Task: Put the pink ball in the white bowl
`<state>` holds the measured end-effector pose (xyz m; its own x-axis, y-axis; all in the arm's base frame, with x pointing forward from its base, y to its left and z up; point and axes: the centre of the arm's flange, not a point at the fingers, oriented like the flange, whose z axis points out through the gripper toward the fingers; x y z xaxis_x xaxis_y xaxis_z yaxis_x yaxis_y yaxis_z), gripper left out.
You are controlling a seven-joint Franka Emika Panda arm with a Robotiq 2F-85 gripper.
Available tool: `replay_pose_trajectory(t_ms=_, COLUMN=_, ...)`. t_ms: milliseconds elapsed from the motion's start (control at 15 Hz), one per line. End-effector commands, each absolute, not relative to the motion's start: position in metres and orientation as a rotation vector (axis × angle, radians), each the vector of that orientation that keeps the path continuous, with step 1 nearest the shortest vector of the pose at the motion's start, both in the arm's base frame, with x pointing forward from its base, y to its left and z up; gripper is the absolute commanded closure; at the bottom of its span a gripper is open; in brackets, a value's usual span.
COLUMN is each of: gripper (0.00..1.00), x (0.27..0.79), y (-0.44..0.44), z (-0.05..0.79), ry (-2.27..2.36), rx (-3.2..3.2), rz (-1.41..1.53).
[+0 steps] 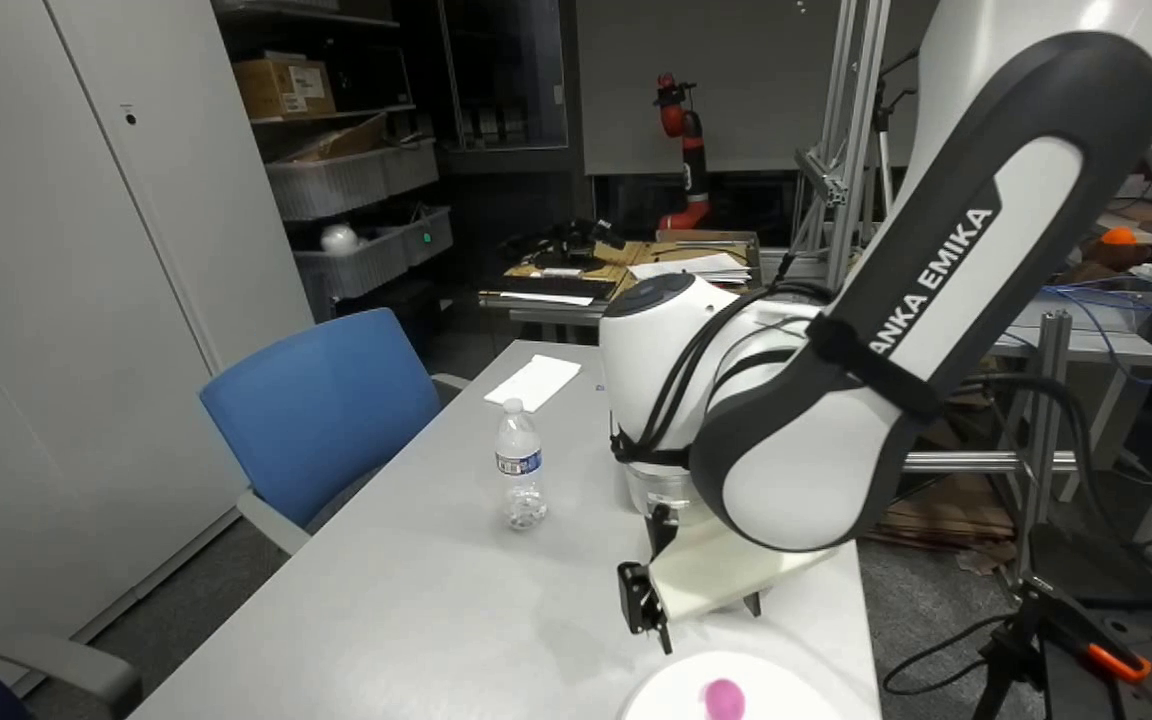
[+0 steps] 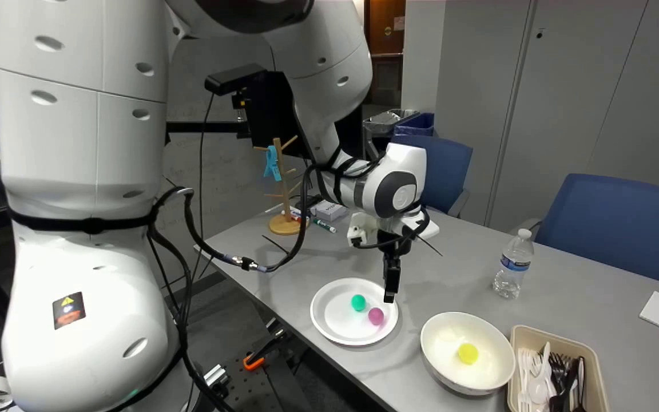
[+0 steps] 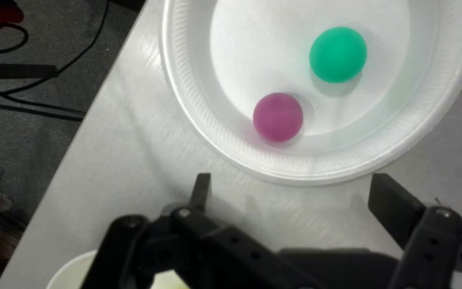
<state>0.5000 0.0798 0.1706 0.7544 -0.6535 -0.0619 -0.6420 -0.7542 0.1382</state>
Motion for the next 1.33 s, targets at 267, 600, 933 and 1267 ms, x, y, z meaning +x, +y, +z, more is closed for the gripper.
replay_pose_trajectory(t_ms=267, gripper=0.00, x=0.498, y=0.082, z=0.161, ry=-1.054, rx=2.834, rz=-0.171)
replay_pose_trajectory(t_ms=600, gripper=0.00, x=0.501, y=0.075, z=0.139, ry=-1.110, rx=2.816, rz=-0.132)
replay_pose_trajectory(t_ms=933, gripper=0.00, x=0.499, y=0.074, z=0.114, ry=-1.161, rx=2.835, rz=-0.066)
replay_pose_trajectory(t_ms=1267, gripper=0.00, x=0.489, y=0.082, z=0.104, ry=-1.206, rx=2.849, rz=-0.051)
